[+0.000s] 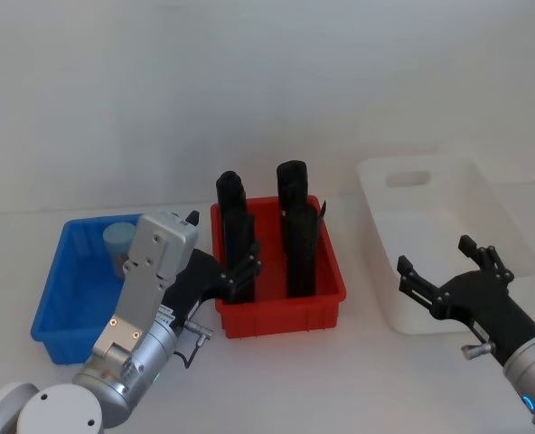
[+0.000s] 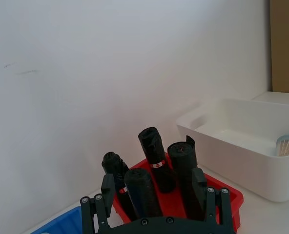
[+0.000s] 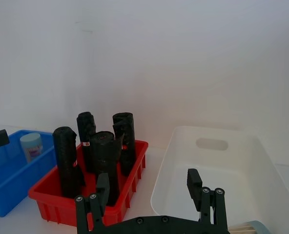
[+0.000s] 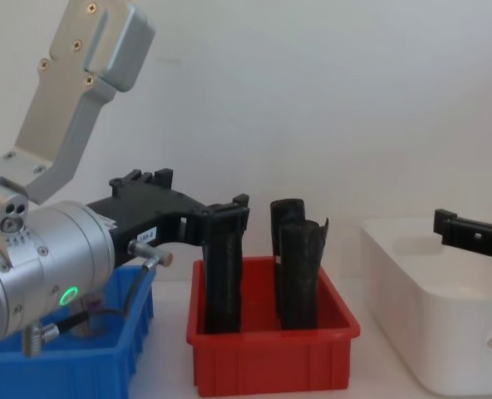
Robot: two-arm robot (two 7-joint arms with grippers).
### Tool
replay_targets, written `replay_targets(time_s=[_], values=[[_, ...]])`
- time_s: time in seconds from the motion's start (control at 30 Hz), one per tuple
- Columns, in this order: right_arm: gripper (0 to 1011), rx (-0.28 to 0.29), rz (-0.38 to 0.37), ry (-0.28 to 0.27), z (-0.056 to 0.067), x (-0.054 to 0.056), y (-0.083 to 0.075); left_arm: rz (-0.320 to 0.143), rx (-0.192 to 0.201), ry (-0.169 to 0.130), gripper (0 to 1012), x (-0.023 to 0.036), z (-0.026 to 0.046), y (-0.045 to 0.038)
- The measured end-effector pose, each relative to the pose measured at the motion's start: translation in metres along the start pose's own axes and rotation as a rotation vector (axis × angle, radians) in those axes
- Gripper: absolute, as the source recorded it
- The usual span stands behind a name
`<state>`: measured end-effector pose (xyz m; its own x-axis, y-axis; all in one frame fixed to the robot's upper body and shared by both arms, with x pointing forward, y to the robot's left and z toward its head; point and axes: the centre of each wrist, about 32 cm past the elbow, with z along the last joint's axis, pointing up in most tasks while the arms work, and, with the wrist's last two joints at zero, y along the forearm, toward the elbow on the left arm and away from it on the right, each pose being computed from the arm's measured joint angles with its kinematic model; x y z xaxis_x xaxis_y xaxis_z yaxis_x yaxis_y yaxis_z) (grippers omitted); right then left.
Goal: Pick the cotton swabs from the blue box and place them into the white box.
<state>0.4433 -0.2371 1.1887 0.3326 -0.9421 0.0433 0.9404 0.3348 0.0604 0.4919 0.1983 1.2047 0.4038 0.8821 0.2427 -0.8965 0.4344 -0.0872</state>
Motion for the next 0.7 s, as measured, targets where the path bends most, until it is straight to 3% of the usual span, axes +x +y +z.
replay_targets(time_s=[0.7], values=[[1001,-0.009,0.033,-0.023,-0.0041,0.0047,0.008,0.0,0.001,0.0,1004,0.0001,-0.0003,0.0]])
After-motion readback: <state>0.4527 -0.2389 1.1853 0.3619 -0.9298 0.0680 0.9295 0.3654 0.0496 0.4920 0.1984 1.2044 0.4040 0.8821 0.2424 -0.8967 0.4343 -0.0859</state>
